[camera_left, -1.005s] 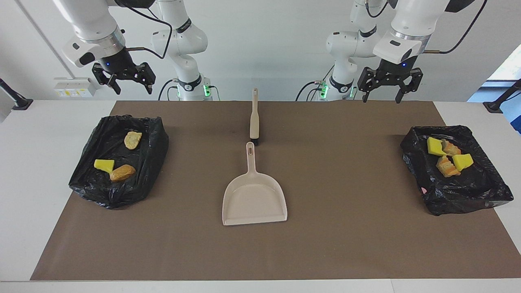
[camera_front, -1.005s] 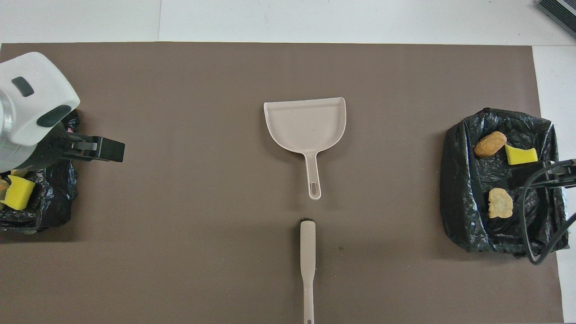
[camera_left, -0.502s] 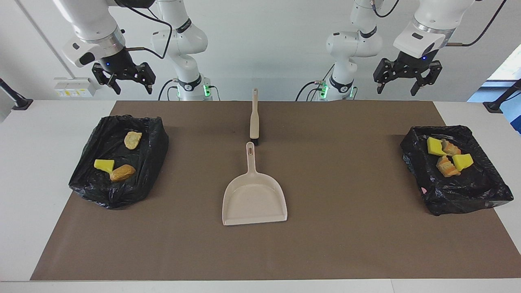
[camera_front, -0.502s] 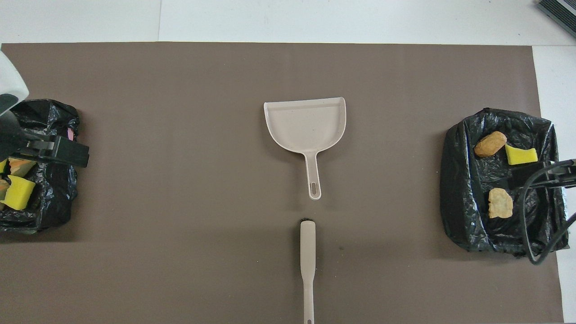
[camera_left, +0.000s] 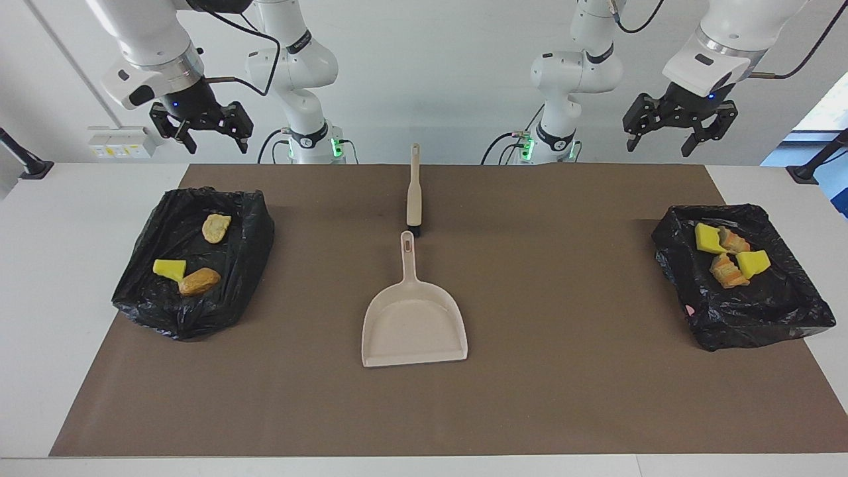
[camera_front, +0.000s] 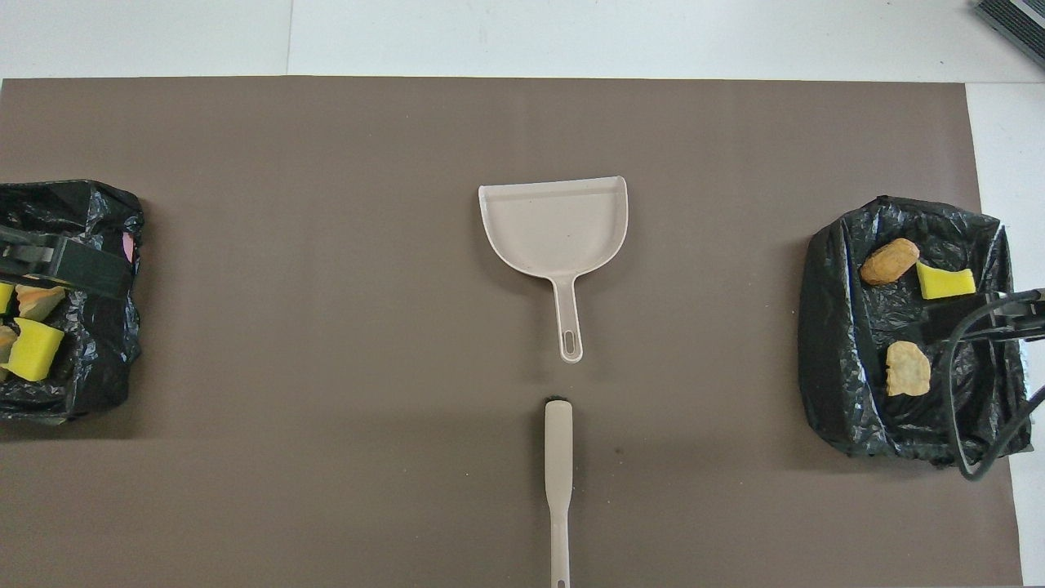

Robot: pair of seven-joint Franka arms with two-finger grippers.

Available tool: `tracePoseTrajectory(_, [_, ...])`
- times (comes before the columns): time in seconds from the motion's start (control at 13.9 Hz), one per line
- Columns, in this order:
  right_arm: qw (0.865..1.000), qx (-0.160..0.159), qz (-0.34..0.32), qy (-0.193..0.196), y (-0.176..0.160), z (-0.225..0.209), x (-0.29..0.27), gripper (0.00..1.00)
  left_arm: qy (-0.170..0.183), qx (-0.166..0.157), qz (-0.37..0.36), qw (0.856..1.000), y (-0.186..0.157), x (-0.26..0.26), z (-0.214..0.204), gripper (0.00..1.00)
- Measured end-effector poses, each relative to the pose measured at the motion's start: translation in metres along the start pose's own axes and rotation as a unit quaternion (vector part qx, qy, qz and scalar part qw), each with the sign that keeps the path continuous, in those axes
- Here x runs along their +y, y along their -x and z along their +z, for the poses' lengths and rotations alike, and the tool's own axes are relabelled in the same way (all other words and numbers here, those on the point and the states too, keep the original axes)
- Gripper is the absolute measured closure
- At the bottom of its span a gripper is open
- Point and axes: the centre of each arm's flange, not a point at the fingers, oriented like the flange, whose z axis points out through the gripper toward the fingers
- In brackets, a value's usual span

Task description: Sweep and dump trash in bin

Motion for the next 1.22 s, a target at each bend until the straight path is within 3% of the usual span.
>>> tracePoseTrajectory(0.43, [1.0, 0.0, 0.0, 0.0, 0.0, 0.0, 0.0, 0.0, -0.001, 0.004, -0.004, 1.0, 0.018, -0.005, 0.009, 0.0])
tracePoseTrajectory(1.22, [1.0, 0.0, 0.0, 0.0, 0.0, 0.0, 0.0, 0.0, -0.001, 0.006, -0.007, 1.0, 0.019, -0.009, 0.01, 0.0])
